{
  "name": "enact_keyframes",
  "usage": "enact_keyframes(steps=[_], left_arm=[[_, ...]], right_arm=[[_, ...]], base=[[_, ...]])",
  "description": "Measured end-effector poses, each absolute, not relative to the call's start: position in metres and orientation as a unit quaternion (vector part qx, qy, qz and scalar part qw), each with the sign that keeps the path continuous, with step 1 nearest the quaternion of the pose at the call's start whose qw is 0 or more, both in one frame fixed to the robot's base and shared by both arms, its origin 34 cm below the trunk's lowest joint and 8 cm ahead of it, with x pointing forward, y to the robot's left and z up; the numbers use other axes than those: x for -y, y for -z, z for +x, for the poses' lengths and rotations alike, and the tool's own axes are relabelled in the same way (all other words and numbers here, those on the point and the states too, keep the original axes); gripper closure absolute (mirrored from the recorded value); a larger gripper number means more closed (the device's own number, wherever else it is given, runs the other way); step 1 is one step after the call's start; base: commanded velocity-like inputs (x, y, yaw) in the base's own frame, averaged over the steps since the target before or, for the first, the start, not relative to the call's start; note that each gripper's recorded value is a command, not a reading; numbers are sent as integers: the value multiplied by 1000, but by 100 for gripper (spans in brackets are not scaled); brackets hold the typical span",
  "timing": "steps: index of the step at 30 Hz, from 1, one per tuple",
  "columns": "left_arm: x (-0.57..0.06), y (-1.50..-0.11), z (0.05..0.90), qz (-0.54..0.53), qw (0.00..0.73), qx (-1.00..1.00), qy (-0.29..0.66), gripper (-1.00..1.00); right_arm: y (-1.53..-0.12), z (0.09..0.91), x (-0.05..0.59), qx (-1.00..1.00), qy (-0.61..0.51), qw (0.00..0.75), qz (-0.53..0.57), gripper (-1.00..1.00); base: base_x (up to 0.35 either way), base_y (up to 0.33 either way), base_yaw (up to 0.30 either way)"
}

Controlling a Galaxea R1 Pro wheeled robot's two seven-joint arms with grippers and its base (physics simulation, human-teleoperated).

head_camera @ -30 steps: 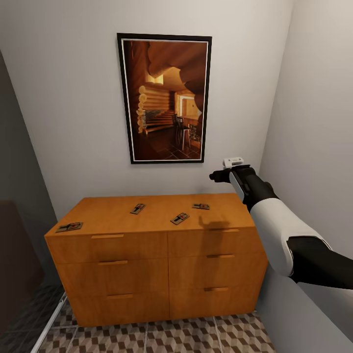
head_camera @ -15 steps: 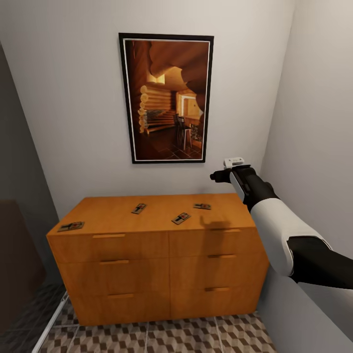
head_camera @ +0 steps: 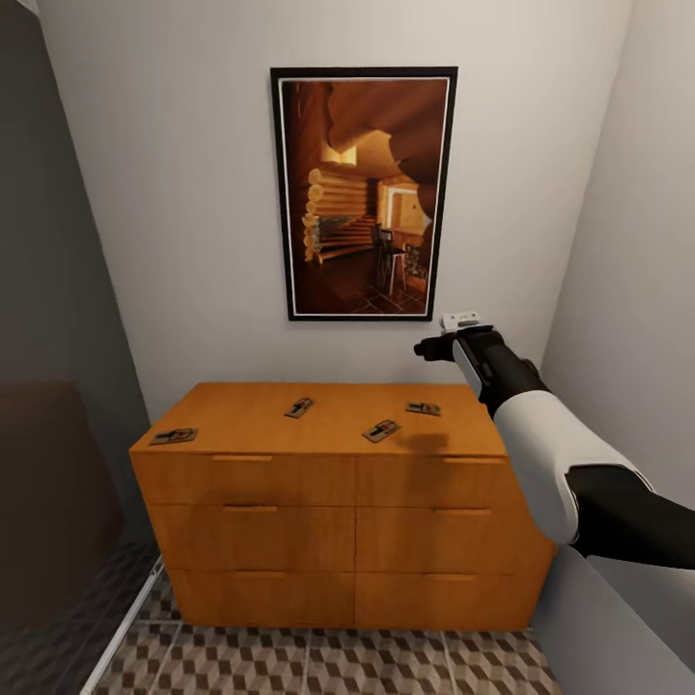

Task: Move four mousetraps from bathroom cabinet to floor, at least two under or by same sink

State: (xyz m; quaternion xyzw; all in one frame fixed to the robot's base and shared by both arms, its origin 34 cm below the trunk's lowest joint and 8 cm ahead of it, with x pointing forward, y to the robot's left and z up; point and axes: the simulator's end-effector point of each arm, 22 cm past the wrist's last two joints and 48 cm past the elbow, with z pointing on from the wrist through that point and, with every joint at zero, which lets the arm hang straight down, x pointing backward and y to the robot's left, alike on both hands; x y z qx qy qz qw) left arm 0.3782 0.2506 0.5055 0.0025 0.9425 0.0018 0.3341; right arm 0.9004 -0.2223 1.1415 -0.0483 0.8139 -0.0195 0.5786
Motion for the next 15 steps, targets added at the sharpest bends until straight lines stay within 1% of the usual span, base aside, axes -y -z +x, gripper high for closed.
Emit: enact_keyframes(steps=[2, 5, 15], left_arm=[[-251, -506, 378, 2, 334, -942, -2, -100], [-251, -506, 379, 2, 335, -942, -2, -100], [-251, -509, 383, 3, 341, -940, -2, -100]], right_arm=[[-1140, 900, 222, -815, 19, 577, -48, -100], [-1138, 900, 222, -816, 19, 575, -48, -100], [-1146, 895, 221, -813, 20, 579, -49, -100]], base=[[0, 0, 138], [0, 0, 56], [0, 0, 13]])
